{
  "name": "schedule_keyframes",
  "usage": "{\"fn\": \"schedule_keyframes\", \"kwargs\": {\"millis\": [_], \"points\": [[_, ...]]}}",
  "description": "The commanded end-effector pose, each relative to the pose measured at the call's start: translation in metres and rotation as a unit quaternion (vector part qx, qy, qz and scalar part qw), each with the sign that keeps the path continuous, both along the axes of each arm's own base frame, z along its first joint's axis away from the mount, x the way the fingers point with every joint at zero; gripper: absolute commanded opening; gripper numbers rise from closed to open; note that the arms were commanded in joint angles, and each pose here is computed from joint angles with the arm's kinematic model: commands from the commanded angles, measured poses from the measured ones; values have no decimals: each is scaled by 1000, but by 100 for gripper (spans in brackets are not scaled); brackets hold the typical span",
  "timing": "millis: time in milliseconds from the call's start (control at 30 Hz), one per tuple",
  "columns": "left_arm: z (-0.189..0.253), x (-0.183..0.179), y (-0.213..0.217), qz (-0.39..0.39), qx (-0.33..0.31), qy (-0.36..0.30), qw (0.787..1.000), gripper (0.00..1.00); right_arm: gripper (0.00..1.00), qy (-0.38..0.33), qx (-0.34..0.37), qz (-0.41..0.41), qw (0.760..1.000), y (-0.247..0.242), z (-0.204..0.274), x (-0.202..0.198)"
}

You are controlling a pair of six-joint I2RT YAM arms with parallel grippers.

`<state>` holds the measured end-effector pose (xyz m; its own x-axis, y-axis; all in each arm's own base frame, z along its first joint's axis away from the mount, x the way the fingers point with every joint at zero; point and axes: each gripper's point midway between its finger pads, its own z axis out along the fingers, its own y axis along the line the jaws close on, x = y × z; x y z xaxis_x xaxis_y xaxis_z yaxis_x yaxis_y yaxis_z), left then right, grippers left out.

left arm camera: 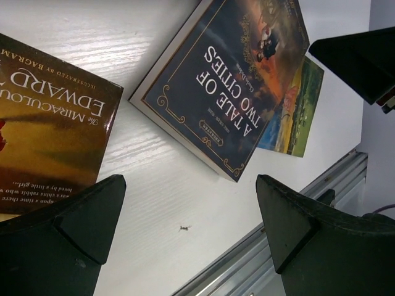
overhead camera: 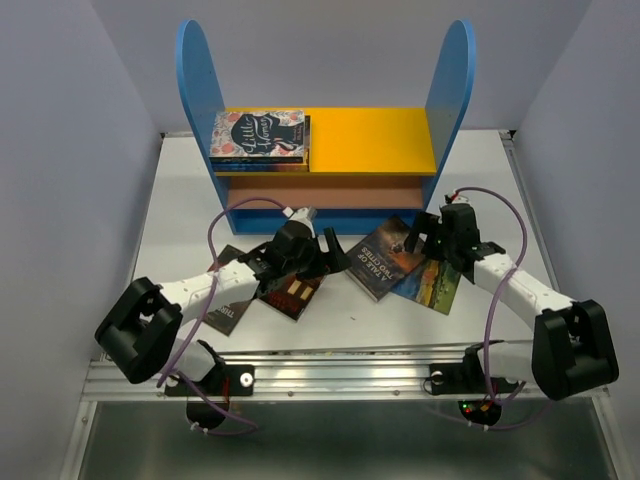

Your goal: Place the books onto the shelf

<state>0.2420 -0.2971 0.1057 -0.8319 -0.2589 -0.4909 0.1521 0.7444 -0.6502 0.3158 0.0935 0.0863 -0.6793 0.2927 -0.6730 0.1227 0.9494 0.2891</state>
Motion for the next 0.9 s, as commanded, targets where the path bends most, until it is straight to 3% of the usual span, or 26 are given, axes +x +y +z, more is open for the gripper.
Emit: {"fn": "schedule_keyframes", "kwargs": {"millis": [0,167,400,867], "points": [[27,13,-24,-28,-37,-35,998,99,100,-44,22,0,999,-10,6,28],[9,15,-36,-46,-27,-12,999,99,100,-72,50,31,996,-2,11,39],[-1,20,-46,-49,-23,4,999,98,100,-46,68,34,996,0,-15,34],[-36,23,-46,-33,14,44,998,72,100,-21,94,42,994,5,-36,31]]}}
